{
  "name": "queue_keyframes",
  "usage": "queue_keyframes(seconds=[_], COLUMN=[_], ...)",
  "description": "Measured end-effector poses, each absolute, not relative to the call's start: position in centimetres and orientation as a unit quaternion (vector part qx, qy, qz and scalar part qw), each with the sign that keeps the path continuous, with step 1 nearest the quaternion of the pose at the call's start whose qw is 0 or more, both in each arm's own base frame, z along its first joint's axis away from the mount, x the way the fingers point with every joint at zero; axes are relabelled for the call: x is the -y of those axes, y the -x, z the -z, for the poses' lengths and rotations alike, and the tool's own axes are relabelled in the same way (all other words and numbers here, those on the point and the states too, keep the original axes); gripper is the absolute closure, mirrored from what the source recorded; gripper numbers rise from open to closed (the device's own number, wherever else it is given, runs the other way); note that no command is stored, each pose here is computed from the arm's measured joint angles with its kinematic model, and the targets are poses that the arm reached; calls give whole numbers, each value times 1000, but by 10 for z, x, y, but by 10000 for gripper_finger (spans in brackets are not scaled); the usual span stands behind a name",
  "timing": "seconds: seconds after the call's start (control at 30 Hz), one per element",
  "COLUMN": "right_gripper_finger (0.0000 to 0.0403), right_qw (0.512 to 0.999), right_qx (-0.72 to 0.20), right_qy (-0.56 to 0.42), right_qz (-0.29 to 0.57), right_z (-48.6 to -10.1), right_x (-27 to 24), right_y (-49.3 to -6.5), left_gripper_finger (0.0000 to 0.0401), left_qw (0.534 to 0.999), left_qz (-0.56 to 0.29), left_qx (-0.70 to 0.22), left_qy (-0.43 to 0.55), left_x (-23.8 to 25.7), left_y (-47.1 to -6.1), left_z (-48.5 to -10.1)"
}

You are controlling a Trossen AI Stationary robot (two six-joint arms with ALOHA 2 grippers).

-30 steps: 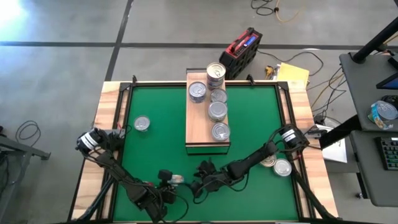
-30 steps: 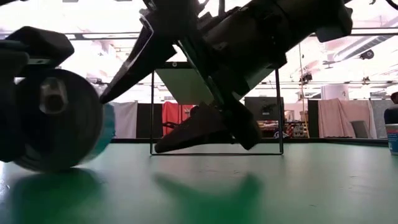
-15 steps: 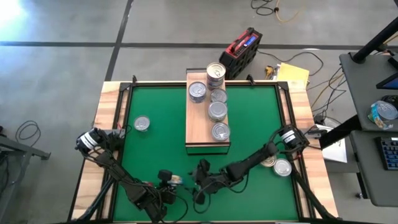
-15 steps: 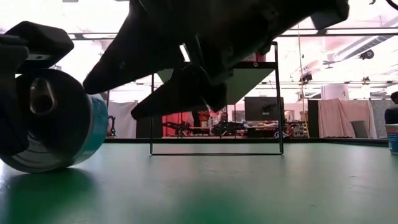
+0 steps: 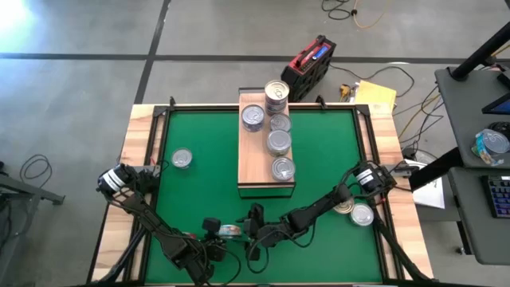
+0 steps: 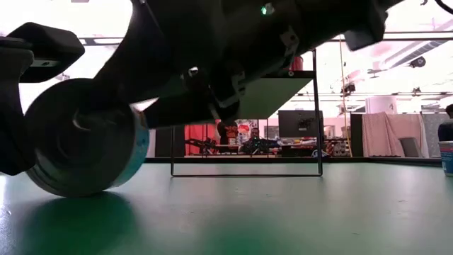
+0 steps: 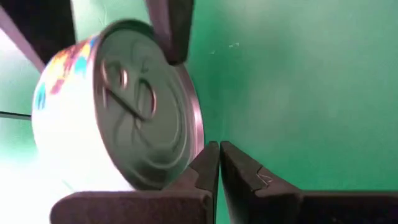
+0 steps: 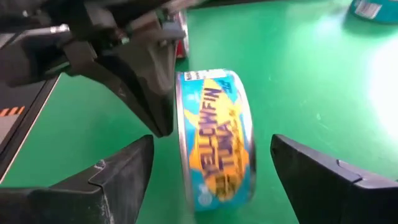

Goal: Stack canned seafood by type on shelf
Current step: Put the top yellow tuna can on the shelf

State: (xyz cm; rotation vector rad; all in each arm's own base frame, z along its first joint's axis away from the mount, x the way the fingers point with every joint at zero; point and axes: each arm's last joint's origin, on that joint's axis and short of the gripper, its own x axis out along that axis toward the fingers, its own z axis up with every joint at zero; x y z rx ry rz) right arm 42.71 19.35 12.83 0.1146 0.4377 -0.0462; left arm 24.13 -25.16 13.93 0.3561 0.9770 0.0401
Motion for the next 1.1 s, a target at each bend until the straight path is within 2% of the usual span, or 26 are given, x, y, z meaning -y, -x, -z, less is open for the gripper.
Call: queue_keyframes(seconds=[0.1, 0.2, 0.3, 0.43, 0.73, 0.97, 1.1], right_gripper_finger=[100, 126, 176, 270, 271, 271, 271], right_qw=[975, 974, 973, 974, 973, 957, 953], right_qx=[-216, -218, -220, -219, -226, -285, -302], right_qy=[-60, -61, -60, -57, -51, -45, -27], right_qz=[16, 16, 16, 15, 3, 27, 12], right_z=[-123, -120, -119, -119, -127, -164, -193], right_x=[-194, -195, -195, -195, -211, -221, -226], right_y=[-428, -428, -428, -428, -418, -388, -368], left_gripper_finger=[401, 401, 401, 401, 401, 401, 401], left_qw=[868, 868, 868, 868, 874, 880, 881], left_qz=[-19, -18, -18, -18, -14, -17, -10], left_qx=[-467, -466, -466, -466, -456, -436, -418], left_qy=[-171, -171, -171, -171, -169, -187, -220], left_x=[252, 251, 252, 252, 253, 251, 250], left_y=[-241, -242, -242, -242, -239, -233, -233], left_z=[-139, -139, -139, -140, -148, -164, -173])
